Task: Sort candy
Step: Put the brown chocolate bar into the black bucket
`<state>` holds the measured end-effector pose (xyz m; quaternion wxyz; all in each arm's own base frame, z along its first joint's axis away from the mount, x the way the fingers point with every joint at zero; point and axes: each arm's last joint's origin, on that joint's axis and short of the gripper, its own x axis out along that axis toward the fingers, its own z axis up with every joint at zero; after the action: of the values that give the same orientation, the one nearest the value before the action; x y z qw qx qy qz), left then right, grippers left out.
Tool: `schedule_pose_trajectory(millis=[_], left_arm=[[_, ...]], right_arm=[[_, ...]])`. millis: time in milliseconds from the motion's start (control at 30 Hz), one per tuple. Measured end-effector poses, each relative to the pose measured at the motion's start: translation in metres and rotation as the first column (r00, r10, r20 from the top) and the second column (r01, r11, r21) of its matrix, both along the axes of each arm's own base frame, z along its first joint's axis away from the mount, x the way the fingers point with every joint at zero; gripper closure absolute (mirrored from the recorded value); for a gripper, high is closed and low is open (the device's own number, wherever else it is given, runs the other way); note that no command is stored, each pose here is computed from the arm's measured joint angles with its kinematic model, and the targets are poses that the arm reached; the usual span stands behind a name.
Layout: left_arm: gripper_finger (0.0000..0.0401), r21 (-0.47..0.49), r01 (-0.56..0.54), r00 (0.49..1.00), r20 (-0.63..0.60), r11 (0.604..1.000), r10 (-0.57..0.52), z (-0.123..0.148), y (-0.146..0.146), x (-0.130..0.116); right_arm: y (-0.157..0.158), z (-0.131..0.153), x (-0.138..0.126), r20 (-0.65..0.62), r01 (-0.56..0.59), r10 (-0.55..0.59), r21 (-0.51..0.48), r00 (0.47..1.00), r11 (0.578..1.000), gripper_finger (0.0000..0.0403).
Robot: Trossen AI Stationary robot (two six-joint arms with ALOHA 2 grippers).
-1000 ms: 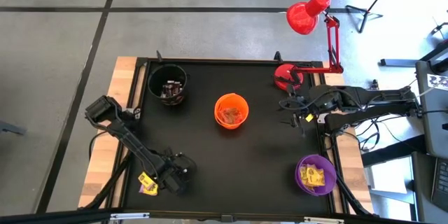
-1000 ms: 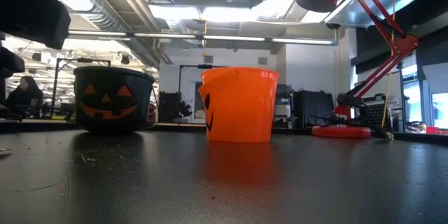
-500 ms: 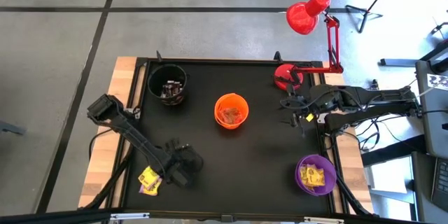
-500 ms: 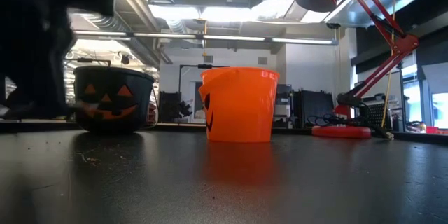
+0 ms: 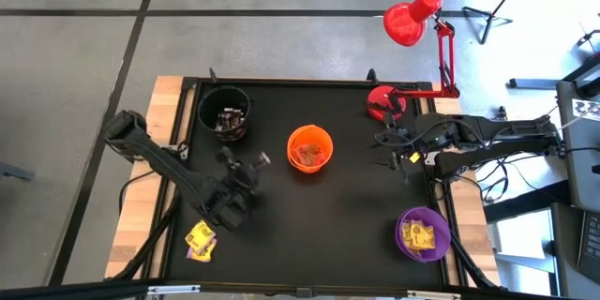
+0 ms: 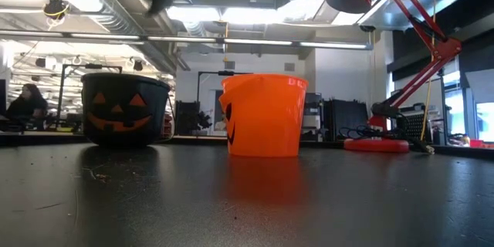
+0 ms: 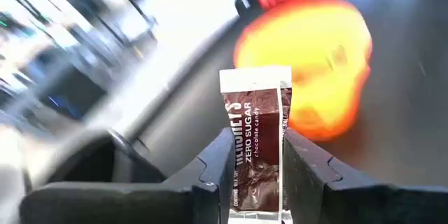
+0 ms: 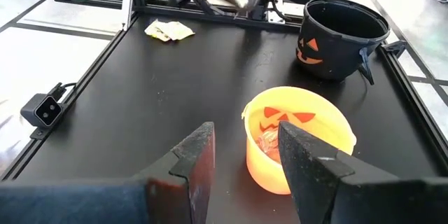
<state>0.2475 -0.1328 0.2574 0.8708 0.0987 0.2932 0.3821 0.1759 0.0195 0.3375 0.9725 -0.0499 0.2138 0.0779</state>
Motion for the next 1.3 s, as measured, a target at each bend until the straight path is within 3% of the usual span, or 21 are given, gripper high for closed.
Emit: schedule_pose_trajectory(millis=[100, 200, 400, 667, 833, 1000, 1300], left_arm=[[0.0316, 0.119, -0.059, 0.991, 0.125, 0.991, 0.044, 0.018, 0.013, -0.009], [0.0316, 0.169, -0.137, 0.969, 0.23, 0.976, 0.096, 0.033, 0.031, -0.018], [0.0315, 0.105, -0.269, 0.92, 0.321, 0.957, 0.223, 0.049, 0.063, -0.028], [0.0315, 0.013, -0.343, 0.908, 0.259, 0.939, 0.328, 0.048, 0.082, -0.026], [0.0315, 0.004, -0.379, 0.902, 0.225, 0.926, 0.368, 0.035, 0.09, -0.028], [0.0315, -0.054, -0.398, 0.872, 0.288, 0.916, 0.396, 0.013, 0.093, -0.028], [0.0315, -0.151, -0.298, 0.894, 0.303, 0.943, 0.331, -0.042, 0.088, -0.015]], right_arm=[[0.0, 0.0, 0.0, 0.0, 0.0, 0.0, 0.0, 1.0, 1.0, 0.0249], [0.0, 0.0, 0.0, -0.001, 0.0, 0.0, 0.0, 1.0, 1.0, 0.0249], [0.001, -0.003, 0.005, -0.02, 0.0, 0.0, -0.003, 1.0, 1.0, 0.0249], [0.002, -0.013, 0.016, -0.082, -0.01, 0.008, -0.025, 0.997, 1.0, 0.0249], [0.002, -0.017, 0.02, -0.11, -0.013, 0.009, -0.032, 0.994, 0.999, 0.0249], [0.002, -0.02, 0.022, -0.127, -0.015, 0.011, -0.036, 0.992, 0.999, 0.0249], [0.002, -0.02, 0.022, -0.129, -0.017, 0.012, -0.039, 0.992, 0.999, 0.0249]])
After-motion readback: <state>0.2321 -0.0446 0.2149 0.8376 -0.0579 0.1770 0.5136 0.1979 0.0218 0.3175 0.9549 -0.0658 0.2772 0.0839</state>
